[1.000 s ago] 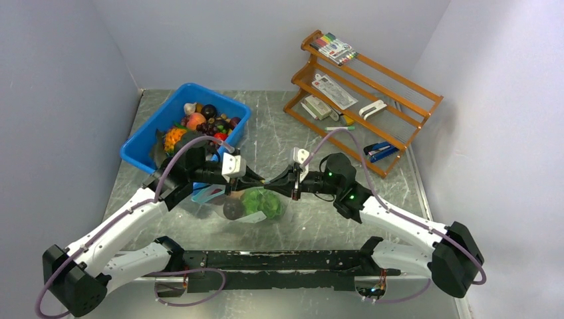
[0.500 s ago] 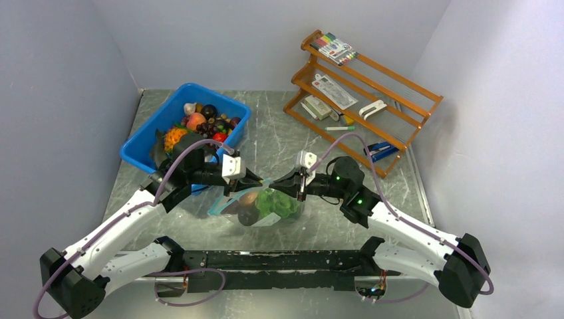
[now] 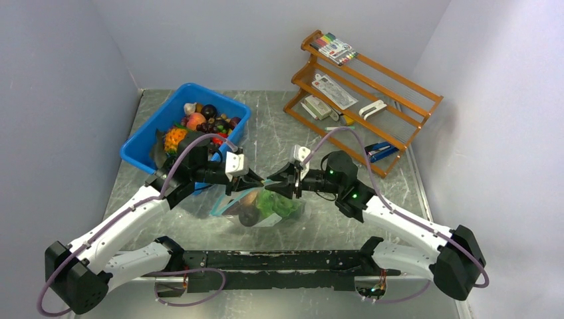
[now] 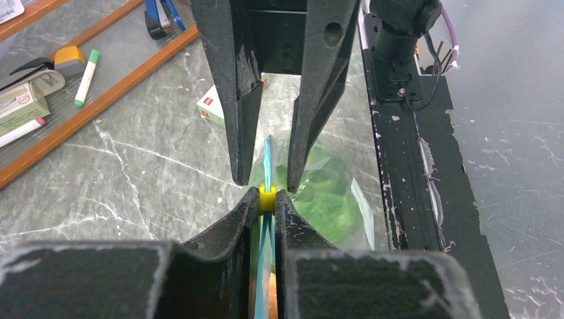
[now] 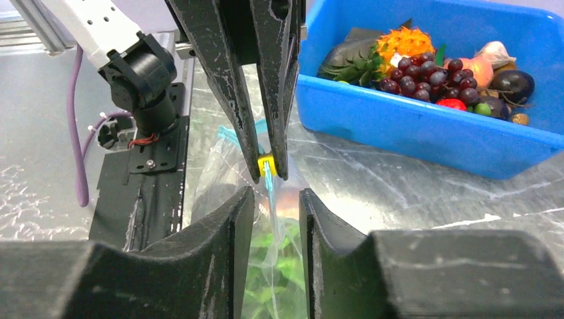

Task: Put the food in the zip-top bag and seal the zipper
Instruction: Zip the zipper food storage bag at the center of the board.

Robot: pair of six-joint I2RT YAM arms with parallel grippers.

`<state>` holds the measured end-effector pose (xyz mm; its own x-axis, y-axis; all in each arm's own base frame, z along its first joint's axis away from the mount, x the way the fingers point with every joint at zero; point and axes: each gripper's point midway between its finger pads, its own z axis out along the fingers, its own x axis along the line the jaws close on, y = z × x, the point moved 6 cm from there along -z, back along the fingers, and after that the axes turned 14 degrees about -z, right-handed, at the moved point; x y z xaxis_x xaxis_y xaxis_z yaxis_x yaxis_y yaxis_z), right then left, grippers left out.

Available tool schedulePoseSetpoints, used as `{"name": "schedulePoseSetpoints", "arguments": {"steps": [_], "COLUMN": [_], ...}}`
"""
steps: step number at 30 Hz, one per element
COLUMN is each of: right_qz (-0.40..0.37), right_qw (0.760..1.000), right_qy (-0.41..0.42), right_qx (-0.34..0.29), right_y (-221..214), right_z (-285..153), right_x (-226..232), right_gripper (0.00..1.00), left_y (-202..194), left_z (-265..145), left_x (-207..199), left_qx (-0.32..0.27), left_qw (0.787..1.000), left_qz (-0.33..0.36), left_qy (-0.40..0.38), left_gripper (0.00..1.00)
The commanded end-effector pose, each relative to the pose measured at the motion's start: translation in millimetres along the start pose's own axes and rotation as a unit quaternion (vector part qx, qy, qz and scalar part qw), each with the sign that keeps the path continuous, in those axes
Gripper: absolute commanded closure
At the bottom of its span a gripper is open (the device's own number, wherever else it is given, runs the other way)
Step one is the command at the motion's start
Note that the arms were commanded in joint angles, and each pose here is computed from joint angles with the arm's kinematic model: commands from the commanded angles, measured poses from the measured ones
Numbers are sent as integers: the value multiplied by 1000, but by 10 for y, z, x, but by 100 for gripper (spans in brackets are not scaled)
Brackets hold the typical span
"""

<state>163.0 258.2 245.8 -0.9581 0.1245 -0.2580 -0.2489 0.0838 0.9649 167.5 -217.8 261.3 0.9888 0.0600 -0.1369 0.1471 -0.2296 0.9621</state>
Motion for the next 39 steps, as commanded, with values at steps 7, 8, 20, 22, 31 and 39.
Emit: {"name": "schedulePoseSetpoints", "arguments": {"steps": [7, 8, 20, 22, 31, 39], "right_qz": [-22, -26, -14, -15, -5, 22], "right_qw": [999, 998, 995, 994, 985, 966], "right_qy": [-17, -30, -77, -93, -164, -253], "right_qx": [-34, -41, -63, -60, -60, -46], "right_y": [264, 307, 442, 461, 477, 339], "right_z": [30, -3, -93, -113, -250, -454], "right_x": [-117, -130, -190, -229, -364, -591], "right_gripper": [100, 100, 100, 100, 100, 100], "left_y": [90, 96, 158, 164, 240, 263], "left_z": [-77, -103, -389, -435, -615, -728], "left_x": [-41, -48, -198, -229, -319, -417], "left_qx": [6, 10, 23, 22, 33, 33], "left_qw": [1000, 1000, 997, 996, 992, 990], "left_qz": [4, 4, -1, 1, 0, -7], "left_qy": [8, 15, 80, 88, 122, 137], "left_gripper": [93, 93, 93, 93, 93, 93]}}
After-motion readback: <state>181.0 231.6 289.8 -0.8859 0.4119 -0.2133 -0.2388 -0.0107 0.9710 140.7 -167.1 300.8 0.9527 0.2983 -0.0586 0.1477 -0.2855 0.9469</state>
